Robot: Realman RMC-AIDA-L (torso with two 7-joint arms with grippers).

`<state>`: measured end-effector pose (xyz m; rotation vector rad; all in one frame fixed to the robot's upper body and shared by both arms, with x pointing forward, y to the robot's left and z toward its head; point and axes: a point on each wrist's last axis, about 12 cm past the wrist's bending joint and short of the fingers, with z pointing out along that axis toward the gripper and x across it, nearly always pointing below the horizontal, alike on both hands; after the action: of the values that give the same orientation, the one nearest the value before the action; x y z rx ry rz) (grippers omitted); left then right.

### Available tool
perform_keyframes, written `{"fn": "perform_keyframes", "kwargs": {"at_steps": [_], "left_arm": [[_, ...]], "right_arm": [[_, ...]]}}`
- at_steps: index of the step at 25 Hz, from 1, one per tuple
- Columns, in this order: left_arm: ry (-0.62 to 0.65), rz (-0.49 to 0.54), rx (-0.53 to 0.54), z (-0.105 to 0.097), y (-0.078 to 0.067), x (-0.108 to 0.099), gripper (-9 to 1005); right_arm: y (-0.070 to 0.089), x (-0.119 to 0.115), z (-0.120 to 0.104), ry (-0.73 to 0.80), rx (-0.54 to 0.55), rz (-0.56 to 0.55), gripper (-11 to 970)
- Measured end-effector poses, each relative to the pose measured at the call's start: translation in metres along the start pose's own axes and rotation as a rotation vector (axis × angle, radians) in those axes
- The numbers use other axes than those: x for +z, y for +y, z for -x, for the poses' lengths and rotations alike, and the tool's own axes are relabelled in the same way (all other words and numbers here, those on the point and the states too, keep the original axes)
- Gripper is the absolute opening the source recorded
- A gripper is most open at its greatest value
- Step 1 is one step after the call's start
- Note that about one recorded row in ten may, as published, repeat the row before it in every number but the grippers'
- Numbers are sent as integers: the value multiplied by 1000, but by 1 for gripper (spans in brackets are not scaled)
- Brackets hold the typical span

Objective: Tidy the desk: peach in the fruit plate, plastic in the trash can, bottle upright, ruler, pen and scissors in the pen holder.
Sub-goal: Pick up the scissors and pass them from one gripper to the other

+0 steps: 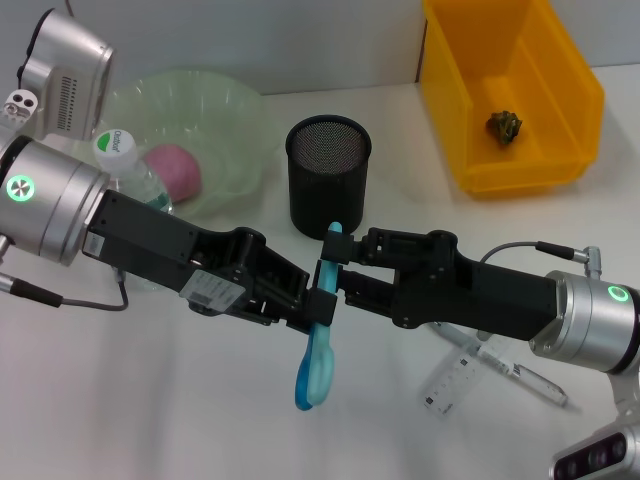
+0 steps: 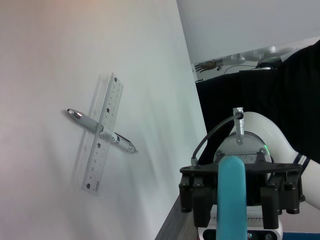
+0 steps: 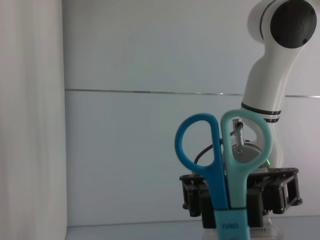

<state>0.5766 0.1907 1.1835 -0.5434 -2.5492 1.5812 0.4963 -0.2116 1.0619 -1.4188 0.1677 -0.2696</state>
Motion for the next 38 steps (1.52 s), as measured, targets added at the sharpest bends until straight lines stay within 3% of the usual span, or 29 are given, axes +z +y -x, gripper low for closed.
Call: {"fn": "perform_keyframes", "kwargs": {"at_steps": [25,38], "left_arm": [[8,5,-1,0,0,1,293],[6,2,1,0,0,1,295]], "right_arm": [[-1,0,1,-12,-6,-5,358],[0,-1,1,-9,-6,1,247]]}}
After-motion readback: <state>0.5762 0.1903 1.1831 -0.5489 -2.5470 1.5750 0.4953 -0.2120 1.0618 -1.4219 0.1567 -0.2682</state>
